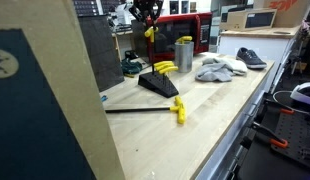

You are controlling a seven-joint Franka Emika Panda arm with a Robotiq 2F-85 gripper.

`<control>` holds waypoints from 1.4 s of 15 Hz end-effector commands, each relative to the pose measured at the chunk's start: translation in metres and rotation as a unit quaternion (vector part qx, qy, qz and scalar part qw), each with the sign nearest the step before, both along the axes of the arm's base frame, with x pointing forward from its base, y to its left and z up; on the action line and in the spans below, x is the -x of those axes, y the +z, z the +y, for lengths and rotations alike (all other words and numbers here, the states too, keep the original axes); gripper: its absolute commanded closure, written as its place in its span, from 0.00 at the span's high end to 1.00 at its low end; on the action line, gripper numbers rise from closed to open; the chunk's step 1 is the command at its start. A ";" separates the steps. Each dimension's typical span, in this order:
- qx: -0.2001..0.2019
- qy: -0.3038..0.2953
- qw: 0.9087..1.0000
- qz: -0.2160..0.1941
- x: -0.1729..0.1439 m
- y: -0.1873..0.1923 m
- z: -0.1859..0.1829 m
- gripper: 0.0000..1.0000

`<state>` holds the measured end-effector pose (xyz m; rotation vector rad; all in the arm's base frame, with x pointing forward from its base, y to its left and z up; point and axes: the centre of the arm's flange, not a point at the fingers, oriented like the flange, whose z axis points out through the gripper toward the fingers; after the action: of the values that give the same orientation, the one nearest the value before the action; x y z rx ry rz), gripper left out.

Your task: Remove the black object from the tin and put it on the black stand

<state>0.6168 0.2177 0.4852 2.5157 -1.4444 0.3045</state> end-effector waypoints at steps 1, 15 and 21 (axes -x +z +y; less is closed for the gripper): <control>0.010 -0.023 1.000 0.000 0.017 -0.006 -0.012 0.06; 0.016 -0.090 0.996 0.002 0.005 -0.014 -0.048 0.06; 0.019 -0.088 0.996 0.004 0.001 -0.014 -0.041 0.06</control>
<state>0.6249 0.1765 0.4823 2.3864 -1.6280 0.3062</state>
